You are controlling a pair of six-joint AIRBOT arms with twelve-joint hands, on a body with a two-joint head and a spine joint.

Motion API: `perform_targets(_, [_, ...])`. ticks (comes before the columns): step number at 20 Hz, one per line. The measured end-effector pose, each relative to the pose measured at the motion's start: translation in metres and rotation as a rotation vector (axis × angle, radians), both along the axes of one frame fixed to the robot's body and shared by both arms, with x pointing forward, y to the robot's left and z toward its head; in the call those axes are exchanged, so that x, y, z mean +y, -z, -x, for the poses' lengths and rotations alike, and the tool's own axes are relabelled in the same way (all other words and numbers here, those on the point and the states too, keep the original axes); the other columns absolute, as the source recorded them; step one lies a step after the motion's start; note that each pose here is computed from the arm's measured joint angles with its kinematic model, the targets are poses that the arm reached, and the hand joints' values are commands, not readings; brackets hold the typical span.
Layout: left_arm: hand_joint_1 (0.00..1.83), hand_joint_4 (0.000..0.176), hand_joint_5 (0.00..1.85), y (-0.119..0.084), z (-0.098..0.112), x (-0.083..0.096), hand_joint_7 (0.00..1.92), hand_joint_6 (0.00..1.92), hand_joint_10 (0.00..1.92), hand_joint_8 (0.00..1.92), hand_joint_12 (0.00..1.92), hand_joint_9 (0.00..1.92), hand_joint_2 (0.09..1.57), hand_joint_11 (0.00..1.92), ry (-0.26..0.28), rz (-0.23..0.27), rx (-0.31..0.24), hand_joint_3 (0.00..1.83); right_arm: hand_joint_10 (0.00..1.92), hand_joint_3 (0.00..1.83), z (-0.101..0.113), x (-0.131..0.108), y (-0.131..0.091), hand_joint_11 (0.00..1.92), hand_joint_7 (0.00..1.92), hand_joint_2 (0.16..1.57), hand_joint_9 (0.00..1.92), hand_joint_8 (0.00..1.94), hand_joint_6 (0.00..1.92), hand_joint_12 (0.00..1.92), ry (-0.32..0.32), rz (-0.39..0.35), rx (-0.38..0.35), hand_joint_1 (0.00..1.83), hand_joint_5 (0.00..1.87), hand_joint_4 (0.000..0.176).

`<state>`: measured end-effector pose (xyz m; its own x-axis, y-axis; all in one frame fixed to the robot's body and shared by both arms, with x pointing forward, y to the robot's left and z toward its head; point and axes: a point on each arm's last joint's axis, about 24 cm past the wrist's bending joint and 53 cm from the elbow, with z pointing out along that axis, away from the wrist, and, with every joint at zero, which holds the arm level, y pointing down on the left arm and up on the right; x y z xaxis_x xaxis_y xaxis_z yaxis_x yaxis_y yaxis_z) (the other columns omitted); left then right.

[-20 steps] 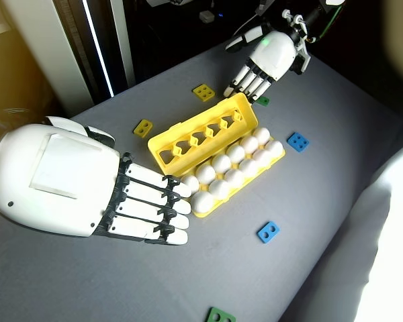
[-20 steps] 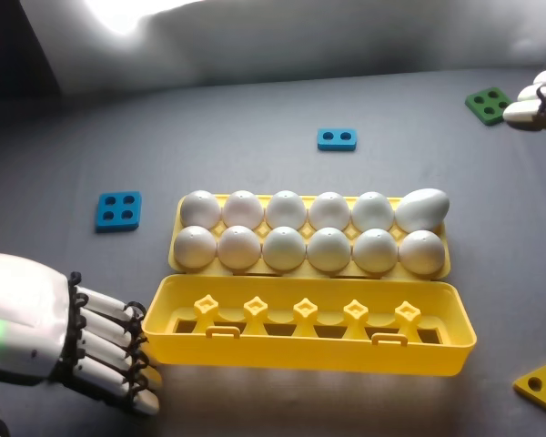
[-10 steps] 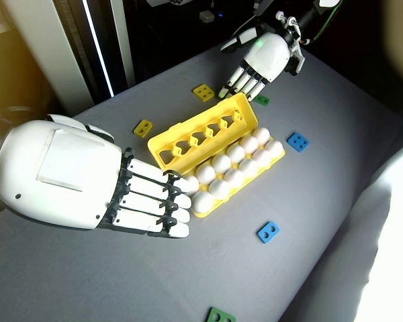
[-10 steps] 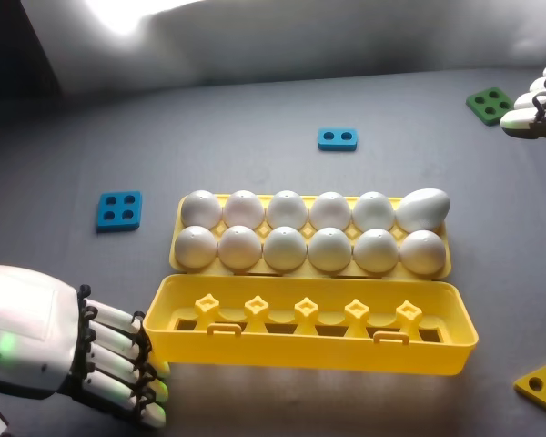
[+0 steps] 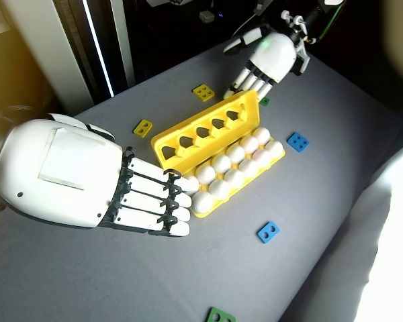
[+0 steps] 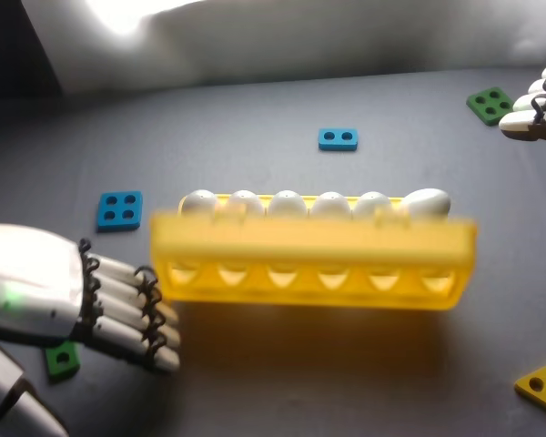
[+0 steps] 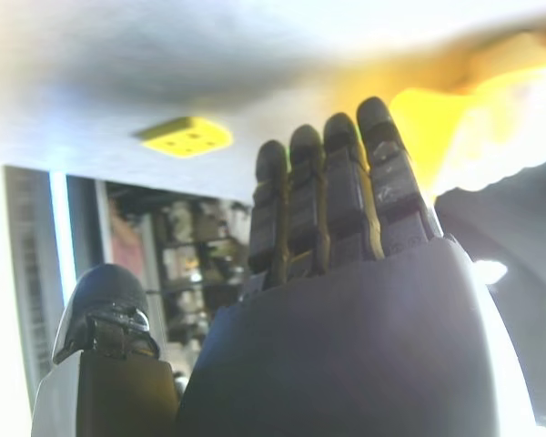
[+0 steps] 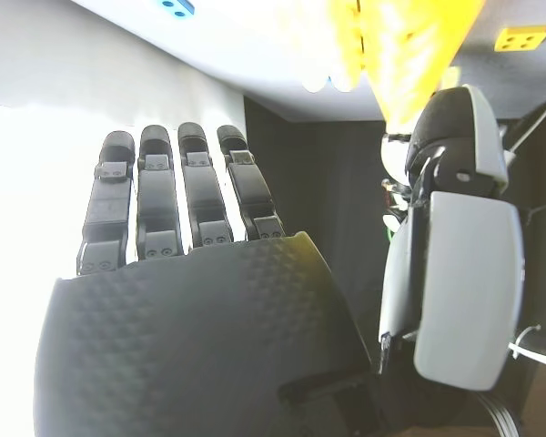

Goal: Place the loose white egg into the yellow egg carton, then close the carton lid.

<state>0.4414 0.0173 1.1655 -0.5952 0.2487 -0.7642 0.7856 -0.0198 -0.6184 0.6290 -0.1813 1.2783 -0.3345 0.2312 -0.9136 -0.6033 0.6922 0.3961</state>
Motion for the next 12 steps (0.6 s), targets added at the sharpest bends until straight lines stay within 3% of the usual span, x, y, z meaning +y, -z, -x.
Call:
perform_targets(2, [0.00, 0.000, 0.18, -0.008, -0.009, -0.001, 0.15, 0.00, 0.00, 0.00, 0.13, 0.08, 1.13, 0.00, -0.013, 0.021, 0.000, 0.00, 0.00, 0.00, 0.000, 0.000, 0.000, 0.00, 0.00, 0.93, 0.00, 0.00, 0.00, 0.00, -0.001, 0.002, -0.001, 0.30, 0.00, 0.000])
perform_targets(5, [0.00, 0.000, 0.09, -0.015, -0.022, 0.002, 0.04, 0.00, 0.00, 0.00, 0.01, 0.01, 1.13, 0.00, -0.036, 0.038, 0.004, 0.00, 0.00, 0.00, 0.000, 0.000, 0.000, 0.00, 0.00, 0.93, 0.00, 0.00, 0.00, 0.00, -0.001, 0.003, -0.001, 0.32, 0.00, 0.000])
perform_targets(12, [0.00, 0.000, 0.00, -0.014, -0.019, 0.004, 0.00, 0.00, 0.00, 0.00, 0.00, 0.00, 1.13, 0.00, -0.024, 0.035, 0.006, 0.00, 0.00, 0.00, 0.001, 0.001, 0.000, 0.00, 0.00, 0.94, 0.00, 0.00, 0.00, 0.00, -0.008, 0.036, -0.033, 0.26, 0.00, 0.000])
